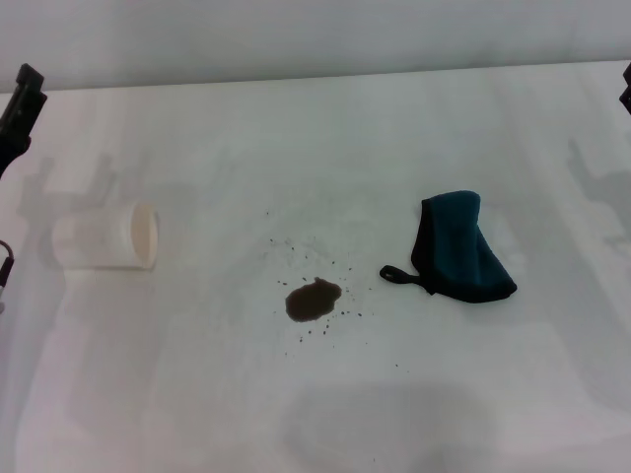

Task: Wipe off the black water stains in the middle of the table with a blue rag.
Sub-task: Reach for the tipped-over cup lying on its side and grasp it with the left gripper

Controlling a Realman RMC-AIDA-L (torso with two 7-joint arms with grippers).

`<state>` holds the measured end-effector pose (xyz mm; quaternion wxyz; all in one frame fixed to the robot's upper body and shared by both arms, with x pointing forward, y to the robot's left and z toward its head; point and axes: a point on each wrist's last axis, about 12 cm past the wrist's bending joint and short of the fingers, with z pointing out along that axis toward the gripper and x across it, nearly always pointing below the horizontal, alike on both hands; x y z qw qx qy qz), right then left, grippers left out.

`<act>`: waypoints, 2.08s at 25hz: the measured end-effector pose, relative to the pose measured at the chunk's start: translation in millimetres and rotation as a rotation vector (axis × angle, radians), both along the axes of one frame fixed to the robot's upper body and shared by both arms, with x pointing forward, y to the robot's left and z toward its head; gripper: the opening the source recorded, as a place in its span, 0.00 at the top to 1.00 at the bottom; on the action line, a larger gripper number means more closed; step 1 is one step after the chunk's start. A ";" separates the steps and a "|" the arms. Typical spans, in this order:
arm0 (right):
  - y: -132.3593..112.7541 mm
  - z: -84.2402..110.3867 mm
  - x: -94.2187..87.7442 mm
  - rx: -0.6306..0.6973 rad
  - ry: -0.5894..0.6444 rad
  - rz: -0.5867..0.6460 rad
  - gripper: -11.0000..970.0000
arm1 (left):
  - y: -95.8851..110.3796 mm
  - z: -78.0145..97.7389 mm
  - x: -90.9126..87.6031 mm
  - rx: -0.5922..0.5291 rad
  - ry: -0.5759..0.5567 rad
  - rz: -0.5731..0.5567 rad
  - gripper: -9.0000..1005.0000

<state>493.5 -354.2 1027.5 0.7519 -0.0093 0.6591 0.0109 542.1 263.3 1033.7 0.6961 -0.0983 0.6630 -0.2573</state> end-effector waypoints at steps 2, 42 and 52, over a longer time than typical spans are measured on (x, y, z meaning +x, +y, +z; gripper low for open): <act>0.7 -0.6 -0.3 0.003 0.003 0.001 0.10 | -0.2 -0.7 0.3 0.027 0.001 0.001 0.11; 7.8 -7.8 -7.2 0.056 0.030 0.005 0.13 | 24.4 19.6 35.7 0.031 0.056 -0.129 0.11; 9.6 -5.4 -3.8 0.056 0.018 0.013 0.14 | 52.2 57.6 67.6 0.039 0.177 -0.392 0.11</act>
